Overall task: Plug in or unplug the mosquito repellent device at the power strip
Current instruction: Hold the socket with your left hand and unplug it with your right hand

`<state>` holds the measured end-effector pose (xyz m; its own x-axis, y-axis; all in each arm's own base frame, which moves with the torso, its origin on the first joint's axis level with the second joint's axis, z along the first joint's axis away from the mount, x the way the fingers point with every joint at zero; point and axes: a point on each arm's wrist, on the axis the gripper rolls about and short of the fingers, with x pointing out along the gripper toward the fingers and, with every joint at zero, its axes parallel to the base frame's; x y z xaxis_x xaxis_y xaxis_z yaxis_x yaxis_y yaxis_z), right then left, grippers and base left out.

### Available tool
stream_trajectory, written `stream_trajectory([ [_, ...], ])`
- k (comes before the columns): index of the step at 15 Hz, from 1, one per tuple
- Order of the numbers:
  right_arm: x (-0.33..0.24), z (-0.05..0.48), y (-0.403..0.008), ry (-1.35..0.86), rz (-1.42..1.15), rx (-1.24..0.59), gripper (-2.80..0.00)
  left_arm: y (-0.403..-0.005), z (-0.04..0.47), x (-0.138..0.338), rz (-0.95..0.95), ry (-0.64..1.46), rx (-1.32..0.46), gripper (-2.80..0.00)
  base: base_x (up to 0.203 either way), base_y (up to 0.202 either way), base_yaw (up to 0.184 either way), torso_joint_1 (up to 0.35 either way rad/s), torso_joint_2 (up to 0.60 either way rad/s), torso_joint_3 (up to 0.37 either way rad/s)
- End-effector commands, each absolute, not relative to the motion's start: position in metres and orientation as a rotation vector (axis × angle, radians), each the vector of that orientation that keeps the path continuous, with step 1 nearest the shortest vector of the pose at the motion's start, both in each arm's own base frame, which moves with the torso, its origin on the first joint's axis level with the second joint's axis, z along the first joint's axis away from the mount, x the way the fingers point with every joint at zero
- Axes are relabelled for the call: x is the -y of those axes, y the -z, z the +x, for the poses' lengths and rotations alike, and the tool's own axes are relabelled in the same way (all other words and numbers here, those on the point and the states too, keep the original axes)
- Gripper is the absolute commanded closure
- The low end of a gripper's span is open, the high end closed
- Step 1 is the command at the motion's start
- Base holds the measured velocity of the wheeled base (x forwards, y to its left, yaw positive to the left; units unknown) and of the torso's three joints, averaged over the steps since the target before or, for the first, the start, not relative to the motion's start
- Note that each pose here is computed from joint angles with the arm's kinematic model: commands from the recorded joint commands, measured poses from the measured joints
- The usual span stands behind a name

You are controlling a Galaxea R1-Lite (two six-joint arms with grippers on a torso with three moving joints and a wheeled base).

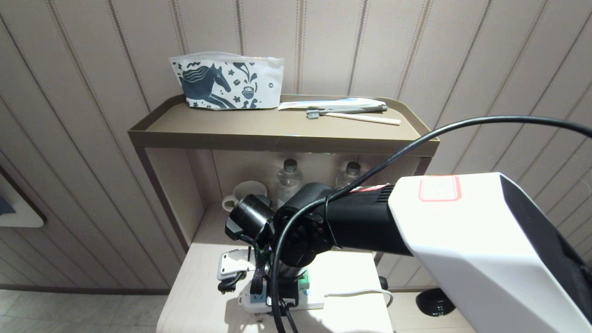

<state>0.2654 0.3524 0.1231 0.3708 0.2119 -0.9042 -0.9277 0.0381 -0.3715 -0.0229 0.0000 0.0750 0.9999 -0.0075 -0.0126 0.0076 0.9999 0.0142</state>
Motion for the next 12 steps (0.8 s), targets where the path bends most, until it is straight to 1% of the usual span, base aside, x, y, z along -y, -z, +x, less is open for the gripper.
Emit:
stream_trajectory([
  [1, -0.3522, 0.2661, -0.1204, -1.024, -1.219, -0.779, -2.80, -0.0750, -0.0229, 0.0000, 0.014, 0.008, -0.012, 0.00, 0.000, 0.000, 0.000, 0.000, 0.00, 0.000],
  [5, -0.3527, 0.2704, -0.1182, -1.024, -1.220, -0.763, -2.80, -0.0750, -0.0229, 0.0001, 0.014, 0.006, -0.012, 0.00, 0.000, 0.000, 0.000, 0.000, 0.00, 0.000],
  [6, -0.3531, 0.2718, -0.1171, -1.026, -1.226, -0.755, 0.00, -0.0750, -0.0229, 0.0000, 0.014, 0.008, -0.012, 0.00, 0.000, 0.000, 0.000, 0.000, 0.00, 0.000],
  [12, -0.3520, 0.2757, -0.1152, -1.027, -1.221, -0.751, 0.00, -0.0750, -0.0229, 0.0000, 0.014, 0.008, -0.012, 0.00, 0.000, 0.000, 0.000, 0.000, 0.00, 0.000],
])
